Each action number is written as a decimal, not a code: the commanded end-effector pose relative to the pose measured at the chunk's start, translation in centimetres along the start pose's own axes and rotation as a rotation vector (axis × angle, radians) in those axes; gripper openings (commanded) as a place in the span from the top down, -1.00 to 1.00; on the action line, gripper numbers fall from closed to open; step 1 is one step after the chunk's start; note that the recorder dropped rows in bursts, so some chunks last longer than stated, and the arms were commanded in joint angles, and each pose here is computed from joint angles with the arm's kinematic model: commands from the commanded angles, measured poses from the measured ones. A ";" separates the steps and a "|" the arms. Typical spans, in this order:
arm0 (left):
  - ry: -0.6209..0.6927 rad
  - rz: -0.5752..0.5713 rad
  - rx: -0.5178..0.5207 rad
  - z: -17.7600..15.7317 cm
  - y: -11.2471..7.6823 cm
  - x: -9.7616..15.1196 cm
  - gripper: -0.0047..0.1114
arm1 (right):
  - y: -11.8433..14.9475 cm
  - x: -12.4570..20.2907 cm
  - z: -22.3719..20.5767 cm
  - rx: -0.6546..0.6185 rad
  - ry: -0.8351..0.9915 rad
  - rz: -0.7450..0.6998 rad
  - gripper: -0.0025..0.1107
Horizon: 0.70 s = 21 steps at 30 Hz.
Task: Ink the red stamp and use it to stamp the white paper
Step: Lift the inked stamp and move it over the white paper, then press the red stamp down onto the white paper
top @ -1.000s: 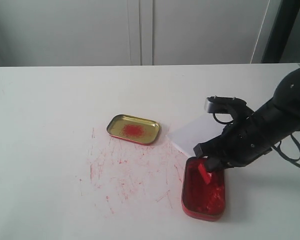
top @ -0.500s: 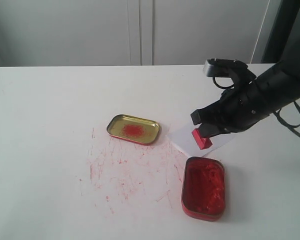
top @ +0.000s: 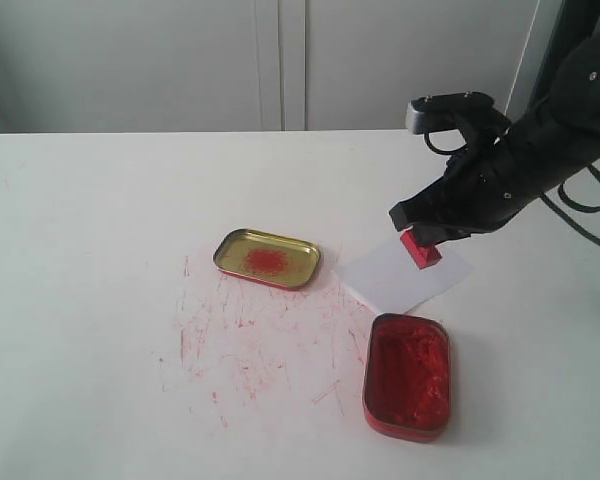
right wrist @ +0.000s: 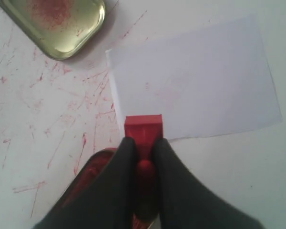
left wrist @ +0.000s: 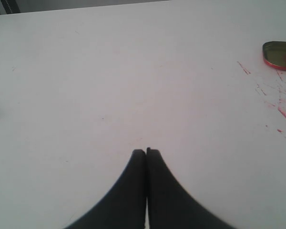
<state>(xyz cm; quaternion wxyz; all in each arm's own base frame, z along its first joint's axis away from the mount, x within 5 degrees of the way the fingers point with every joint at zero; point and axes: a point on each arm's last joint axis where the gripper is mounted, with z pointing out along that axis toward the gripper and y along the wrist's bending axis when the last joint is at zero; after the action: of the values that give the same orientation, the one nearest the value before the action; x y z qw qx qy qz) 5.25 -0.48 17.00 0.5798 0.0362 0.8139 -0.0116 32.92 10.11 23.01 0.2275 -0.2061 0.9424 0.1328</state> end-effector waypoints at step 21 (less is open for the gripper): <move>-0.003 -0.002 -0.002 0.0 0.0 0.1 0.92 | -0.5 -5.3 6.4 0.109 0.142 0.036 0.96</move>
<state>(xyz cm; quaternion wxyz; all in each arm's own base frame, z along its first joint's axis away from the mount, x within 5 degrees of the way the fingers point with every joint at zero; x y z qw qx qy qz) 5.25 -0.48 17.00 0.5798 0.0362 0.8139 -0.0116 39.40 13.60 20.21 0.1707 -0.1864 0.9646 0.0755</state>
